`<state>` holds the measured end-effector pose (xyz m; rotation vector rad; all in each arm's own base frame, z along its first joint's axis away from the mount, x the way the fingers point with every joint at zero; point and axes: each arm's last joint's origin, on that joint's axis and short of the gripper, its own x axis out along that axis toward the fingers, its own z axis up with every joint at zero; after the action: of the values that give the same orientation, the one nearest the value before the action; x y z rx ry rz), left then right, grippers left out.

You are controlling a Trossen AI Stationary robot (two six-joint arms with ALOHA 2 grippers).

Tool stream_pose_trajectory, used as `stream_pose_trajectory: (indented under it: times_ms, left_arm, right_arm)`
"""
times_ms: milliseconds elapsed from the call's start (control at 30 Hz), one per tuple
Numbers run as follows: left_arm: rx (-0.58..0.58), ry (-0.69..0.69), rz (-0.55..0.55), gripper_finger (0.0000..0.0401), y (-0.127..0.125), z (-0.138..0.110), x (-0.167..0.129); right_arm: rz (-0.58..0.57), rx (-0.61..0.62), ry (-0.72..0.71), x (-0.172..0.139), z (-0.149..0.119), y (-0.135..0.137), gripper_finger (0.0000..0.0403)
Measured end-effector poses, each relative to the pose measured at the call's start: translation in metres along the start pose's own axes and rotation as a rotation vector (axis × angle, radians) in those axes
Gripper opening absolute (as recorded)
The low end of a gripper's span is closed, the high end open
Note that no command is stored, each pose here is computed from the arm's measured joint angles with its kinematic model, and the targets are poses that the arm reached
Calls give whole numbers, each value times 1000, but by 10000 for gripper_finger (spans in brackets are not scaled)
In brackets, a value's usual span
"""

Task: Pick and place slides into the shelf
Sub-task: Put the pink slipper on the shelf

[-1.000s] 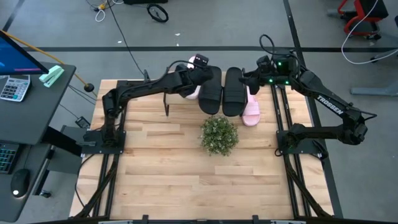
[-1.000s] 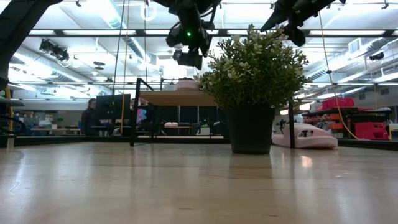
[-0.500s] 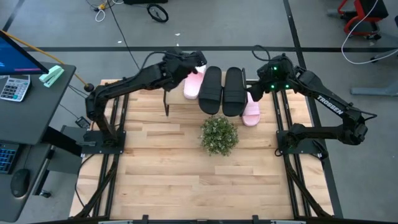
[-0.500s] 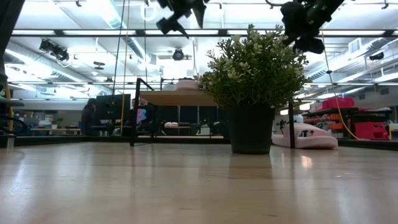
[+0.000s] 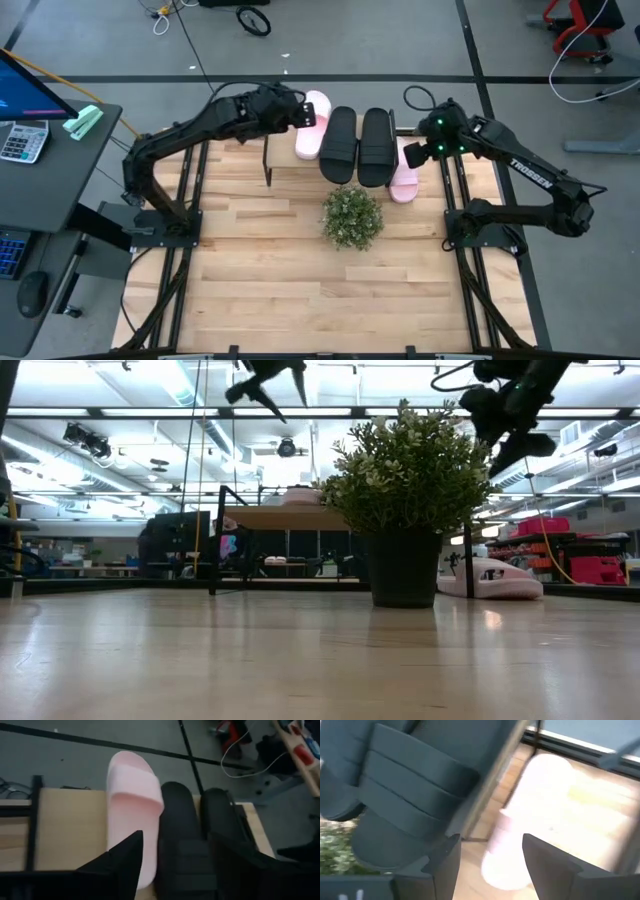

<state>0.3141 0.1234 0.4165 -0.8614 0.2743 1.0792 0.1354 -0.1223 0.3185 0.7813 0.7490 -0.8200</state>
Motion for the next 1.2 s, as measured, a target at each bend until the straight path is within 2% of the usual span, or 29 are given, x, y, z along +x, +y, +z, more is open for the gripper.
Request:
stream_pose_trajectory:
  times_ms: [100, 200, 367, 567, 700, 867, 1000, 1200]
  left_arm:
    - [30, 45, -66, 206, 7, -4, -11]
    - [29, 82, -191, 182, 20, -14, -16]
    - [-29, 81, -264, 147, 66, -40, -19]
    - [-121, 13, -475, 122, 103, -69, -27]
    - [-117, 18, -520, 114, 116, -87, -29]
    - [-76, 38, -528, 113, 118, -97, -31]
    - [-16, 5, -557, 119, 115, -97, -33]
    - [36, -51, -604, 127, 111, -94, -35]
  right_arm:
    - [-37, 34, -8, -8, -6, -3, 219]
    - [-44, 65, -11, -13, -10, -4, 219]
    - [-67, 89, -9, -16, -12, -6, 219]
    - [-105, 67, 93, -8, -26, -8, 219]
    - [-98, 61, 201, 8, -42, -9, 219]
    - [-152, 203, 280, 32, -64, -14, 219]
    - [-220, 334, 265, 49, -77, -19, 219]
    - [-215, 550, 210, 68, -88, -26, 219]
